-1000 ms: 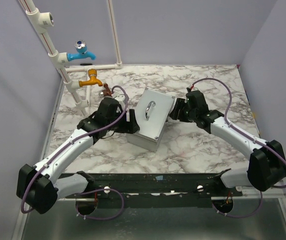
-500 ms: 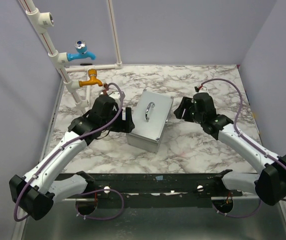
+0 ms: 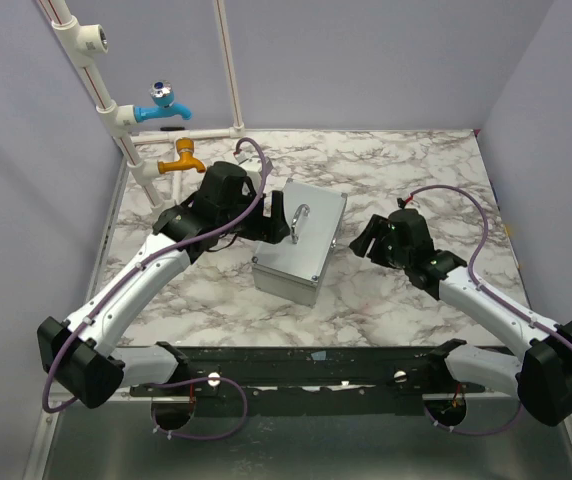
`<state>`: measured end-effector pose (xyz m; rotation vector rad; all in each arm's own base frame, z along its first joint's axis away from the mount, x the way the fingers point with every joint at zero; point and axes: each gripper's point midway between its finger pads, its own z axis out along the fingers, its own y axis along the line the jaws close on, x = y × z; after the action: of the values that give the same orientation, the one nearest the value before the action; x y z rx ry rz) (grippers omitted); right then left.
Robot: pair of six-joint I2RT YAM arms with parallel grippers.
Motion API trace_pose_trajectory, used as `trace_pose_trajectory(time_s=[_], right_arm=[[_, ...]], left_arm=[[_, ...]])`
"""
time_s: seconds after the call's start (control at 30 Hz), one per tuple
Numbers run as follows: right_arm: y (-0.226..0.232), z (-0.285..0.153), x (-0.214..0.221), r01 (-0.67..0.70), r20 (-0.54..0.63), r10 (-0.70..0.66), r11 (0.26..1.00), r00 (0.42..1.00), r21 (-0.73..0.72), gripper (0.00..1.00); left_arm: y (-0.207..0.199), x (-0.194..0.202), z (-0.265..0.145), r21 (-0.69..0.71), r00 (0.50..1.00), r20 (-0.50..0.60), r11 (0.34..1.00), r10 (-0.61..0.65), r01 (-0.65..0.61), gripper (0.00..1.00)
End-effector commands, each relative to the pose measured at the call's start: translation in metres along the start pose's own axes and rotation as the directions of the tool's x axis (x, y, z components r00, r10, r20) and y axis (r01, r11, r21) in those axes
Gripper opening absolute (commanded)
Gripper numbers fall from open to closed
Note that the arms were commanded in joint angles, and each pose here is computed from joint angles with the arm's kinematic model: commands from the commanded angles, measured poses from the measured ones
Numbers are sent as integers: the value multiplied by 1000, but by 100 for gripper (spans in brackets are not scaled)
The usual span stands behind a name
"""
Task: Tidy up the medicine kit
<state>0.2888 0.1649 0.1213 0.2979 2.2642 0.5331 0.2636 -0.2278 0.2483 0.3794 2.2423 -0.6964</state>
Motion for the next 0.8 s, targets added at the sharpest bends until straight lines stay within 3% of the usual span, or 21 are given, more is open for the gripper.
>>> trace_pose_trajectory(time_s=[0.0,0.23,0.6,0.77], right_arm=[[12,0,-3,-107,33,110,992,993,-69,64],[5,7,15,-202,18,205,975,979,-95,61],[0,12,21,-206,27,210,974,977,-97,60],[-3,11,18,-189,50,194,978,980,-91,60]], left_arm=[[-16,-8,20,64,1000,-18,998,21,-20,80],[-24,-3,46,80,998,-65,997,11,-5,79],[-17,7,76,18,992,-121,999,35,-33,70],[-17,5,84,14,991,-124,999,47,-46,49]])
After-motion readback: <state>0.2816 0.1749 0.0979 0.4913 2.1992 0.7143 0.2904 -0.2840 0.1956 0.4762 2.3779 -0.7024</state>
